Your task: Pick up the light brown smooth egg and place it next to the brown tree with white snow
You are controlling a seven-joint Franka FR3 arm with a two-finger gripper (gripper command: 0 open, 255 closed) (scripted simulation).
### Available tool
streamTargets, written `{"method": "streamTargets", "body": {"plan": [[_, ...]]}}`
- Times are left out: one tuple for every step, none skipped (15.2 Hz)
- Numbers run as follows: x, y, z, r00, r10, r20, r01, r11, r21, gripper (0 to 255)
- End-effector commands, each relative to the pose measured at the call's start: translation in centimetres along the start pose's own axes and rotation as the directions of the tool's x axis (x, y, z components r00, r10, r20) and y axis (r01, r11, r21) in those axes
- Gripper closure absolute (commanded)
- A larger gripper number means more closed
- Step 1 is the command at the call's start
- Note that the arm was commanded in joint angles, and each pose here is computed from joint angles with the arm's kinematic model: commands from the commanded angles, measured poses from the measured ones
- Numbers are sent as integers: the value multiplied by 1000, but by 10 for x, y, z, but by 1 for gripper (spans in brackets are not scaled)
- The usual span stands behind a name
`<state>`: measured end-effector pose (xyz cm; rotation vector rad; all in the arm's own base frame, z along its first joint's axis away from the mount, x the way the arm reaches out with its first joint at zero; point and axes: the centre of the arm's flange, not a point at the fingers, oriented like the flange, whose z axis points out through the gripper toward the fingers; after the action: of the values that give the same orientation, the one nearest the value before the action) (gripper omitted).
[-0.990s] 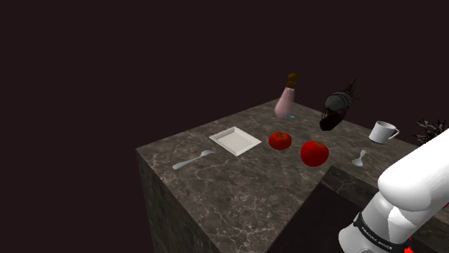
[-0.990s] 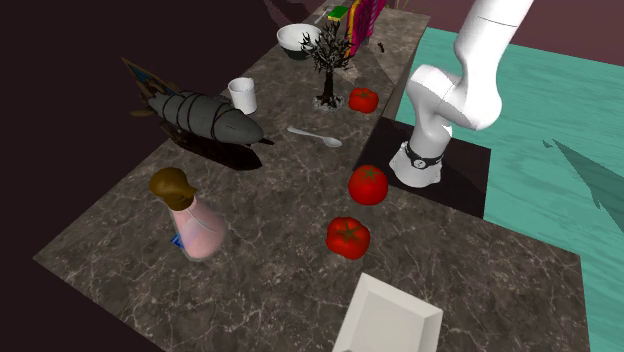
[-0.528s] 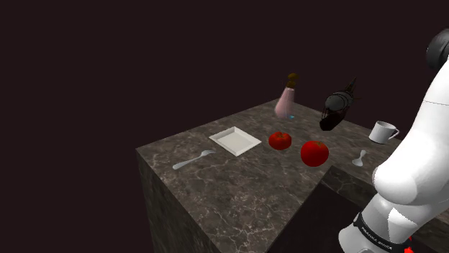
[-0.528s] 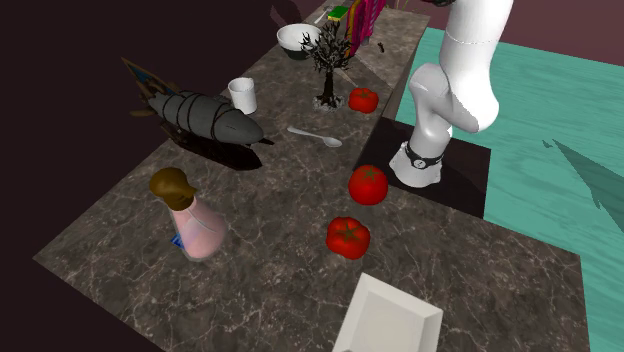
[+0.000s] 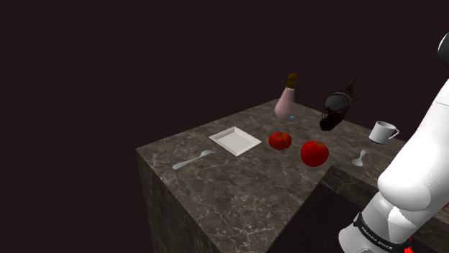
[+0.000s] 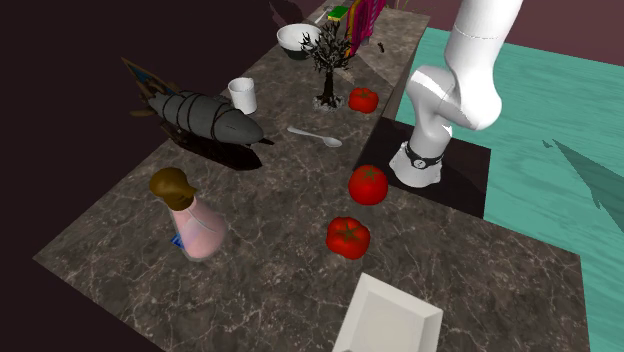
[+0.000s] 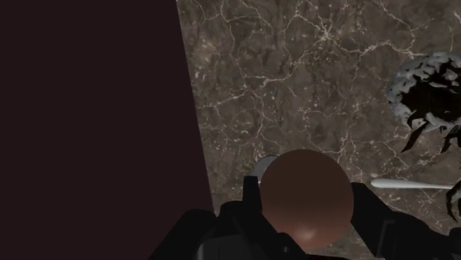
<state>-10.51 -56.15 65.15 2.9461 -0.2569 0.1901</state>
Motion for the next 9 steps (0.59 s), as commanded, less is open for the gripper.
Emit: {"method": "streamTargets", "body": {"plan": [[-1,-1,11,1000,-1,0,1,1000,0,255],[-2,-2,16,1000,-1,0,1,1000,0,255],[-2,-3,21,1000,-1,0,1,1000,0,255],[-3,-4,26,1000,-1,0,1,1000,0,255],[-4,-5,31,1000,-1,0,1,1000,0,255],[-5,-6,36,1000,-1,0,1,1000,0,255],[-5,-7,42,1000,-1,0,1,1000,0,255],[-6,-7,47,1000,-1,0,1,1000,0,255],[-7,-8,52,1000,-1,0,1,1000,0,255]]}}
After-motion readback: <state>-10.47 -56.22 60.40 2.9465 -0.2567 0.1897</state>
